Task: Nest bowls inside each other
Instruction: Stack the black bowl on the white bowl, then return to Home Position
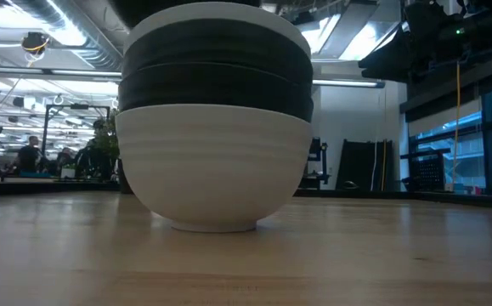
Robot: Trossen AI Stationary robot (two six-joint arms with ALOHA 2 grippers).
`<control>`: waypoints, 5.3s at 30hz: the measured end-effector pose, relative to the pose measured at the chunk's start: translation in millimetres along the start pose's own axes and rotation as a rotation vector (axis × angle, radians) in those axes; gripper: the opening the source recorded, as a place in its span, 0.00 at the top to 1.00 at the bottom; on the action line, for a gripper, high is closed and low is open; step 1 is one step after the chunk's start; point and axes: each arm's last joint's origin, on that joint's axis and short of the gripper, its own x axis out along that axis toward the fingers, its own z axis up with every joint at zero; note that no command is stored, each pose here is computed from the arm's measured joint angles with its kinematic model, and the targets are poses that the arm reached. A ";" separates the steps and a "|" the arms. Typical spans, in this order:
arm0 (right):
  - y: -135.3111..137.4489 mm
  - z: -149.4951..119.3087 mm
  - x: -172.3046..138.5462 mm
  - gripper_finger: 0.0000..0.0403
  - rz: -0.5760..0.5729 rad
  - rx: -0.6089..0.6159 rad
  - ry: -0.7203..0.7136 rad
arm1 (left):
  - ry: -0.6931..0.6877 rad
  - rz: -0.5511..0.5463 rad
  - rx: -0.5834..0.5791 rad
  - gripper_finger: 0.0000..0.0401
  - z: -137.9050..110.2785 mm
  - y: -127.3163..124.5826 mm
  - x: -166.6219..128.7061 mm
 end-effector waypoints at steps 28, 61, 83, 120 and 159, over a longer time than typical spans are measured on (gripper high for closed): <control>0.2 0.0 0.0 0.55 0.008 -0.001 0.001 | 0.312 0.159 0.042 0.92 32.8 2.7 59.1; 0.3 0.8 -0.1 0.55 0.009 -0.022 -0.007 | 0.117 0.290 0.222 0.52 44.7 -8.0 8.1; -6.4 19.9 -23.0 0.55 0.180 -0.012 -0.167 | -0.591 0.321 0.284 0.52 -48.9 -14.7 -134.8; -85.0 13.1 27.9 0.55 0.078 -0.002 -0.086 | -0.807 0.715 0.085 0.52 -147.3 96.1 -101.1; -87.3 8.5 28.3 0.55 0.004 -0.014 -0.044 | -0.770 0.719 0.065 0.52 -147.7 102.8 -98.6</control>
